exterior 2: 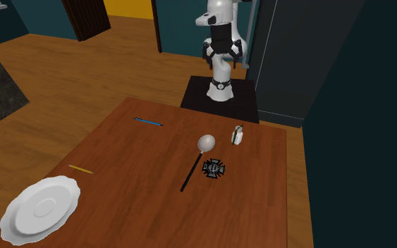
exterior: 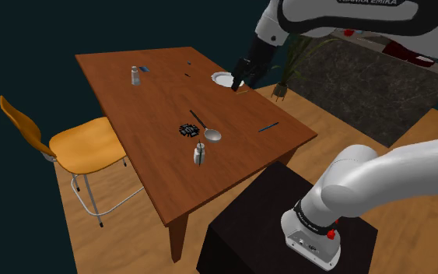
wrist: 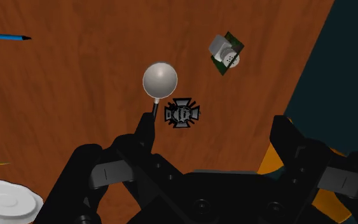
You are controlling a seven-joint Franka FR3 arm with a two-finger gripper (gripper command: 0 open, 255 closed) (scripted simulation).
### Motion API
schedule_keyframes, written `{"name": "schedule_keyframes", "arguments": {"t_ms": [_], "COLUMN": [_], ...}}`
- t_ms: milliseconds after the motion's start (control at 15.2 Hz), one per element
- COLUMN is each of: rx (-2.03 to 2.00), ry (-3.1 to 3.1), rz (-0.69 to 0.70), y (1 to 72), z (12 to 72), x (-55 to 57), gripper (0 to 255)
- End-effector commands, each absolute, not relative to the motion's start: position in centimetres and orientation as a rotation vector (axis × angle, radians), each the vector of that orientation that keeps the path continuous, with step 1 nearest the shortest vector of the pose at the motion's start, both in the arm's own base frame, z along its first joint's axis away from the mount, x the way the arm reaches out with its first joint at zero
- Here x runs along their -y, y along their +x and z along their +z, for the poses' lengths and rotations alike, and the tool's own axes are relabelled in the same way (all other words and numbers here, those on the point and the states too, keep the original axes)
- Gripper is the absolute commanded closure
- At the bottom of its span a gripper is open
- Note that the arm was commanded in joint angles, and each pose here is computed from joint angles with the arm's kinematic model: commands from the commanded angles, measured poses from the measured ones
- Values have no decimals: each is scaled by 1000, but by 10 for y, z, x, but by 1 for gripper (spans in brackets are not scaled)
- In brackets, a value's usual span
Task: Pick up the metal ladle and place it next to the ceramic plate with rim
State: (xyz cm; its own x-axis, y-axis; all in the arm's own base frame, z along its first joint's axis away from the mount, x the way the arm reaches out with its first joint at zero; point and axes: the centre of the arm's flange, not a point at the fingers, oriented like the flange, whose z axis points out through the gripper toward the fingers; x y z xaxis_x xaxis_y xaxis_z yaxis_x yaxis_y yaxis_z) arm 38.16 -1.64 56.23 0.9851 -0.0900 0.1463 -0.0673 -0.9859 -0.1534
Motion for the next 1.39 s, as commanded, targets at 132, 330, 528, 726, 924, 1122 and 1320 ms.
{"name": "schedule_keyframes", "arguments": {"t_ms": [132,330,528,726,924,1122,1320], "rx": [-168,-205,-241,-278,-315,-352,-389], "ry": [-2986,-2988,-2990,-2992,-2993,-2994,-2994], "rz": [-227,-224,-220,-216,-212,-208,-204], "y": [414,438,462,486,509,532,554], "z": [519,488,457,426,395,364,332], "x": [23,28,34,40,47,55,63], "gripper": [0,0,0,0,0,0,0]}}
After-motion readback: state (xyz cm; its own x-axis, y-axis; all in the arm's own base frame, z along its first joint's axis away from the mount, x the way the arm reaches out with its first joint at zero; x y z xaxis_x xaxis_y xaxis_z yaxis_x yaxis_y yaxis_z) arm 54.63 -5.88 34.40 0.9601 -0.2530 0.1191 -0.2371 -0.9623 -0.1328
